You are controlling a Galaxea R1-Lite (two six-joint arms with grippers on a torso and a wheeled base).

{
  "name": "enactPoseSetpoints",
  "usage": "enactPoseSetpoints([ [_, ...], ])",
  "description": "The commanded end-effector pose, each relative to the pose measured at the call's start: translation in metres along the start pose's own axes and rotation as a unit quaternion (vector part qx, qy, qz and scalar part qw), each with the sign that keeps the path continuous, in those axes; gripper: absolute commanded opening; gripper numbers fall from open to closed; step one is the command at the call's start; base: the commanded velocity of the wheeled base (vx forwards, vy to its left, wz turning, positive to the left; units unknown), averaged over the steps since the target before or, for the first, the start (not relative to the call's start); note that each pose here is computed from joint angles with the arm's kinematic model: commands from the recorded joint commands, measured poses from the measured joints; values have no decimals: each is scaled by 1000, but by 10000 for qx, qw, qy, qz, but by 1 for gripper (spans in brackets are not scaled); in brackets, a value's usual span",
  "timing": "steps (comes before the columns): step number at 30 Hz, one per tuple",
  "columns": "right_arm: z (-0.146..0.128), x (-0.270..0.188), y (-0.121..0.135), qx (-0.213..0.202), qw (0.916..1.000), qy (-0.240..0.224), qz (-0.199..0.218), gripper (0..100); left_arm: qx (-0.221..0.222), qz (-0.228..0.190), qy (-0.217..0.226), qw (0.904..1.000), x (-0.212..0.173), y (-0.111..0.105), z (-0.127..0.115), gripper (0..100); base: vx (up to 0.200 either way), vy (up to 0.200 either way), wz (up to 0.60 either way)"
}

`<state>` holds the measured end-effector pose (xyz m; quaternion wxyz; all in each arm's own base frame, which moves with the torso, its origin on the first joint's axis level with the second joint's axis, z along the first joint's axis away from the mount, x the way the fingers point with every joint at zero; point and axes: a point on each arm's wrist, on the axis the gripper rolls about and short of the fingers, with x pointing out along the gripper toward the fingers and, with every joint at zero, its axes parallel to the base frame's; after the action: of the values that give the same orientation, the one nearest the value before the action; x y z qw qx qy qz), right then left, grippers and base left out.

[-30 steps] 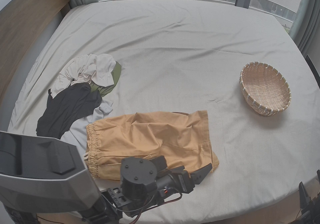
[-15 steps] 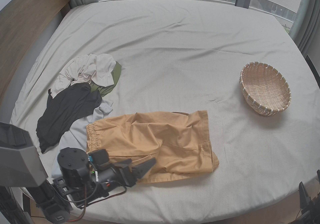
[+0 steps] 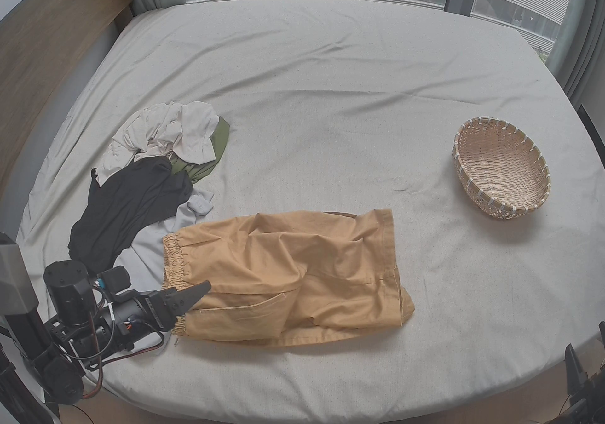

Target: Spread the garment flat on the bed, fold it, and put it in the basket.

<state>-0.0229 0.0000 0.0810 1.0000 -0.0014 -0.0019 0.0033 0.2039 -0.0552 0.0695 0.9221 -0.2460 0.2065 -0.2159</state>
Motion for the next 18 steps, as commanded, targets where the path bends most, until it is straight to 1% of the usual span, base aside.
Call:
enactPoseSetpoints([
  [1,-5,0,0,-1,10000,11,5,100,33,228,-120,9997,-12,13,6,100,0,0,0],
  [2,-5,0,0,-1,10000,11,5,100,33,228,-120,9997,-12,13,6,100,0,0,0],
  [3,-5,0,0,-1,10000,11,-2,100,72,232,-81,9997,-13,19,7,100,0,0,0],
  [6,-5,0,0,-1,10000,11,-2,100,107,238,94,9996,-9,24,2,100,0,0,0],
  [14,-5,0,0,-1,10000,11,5,100,224,341,527,9978,1,33,-12,100,0,0,0],
  [18,-5,0,0,-1,10000,11,5,100,298,336,642,9969,4,35,-16,100,0,0,0],
])
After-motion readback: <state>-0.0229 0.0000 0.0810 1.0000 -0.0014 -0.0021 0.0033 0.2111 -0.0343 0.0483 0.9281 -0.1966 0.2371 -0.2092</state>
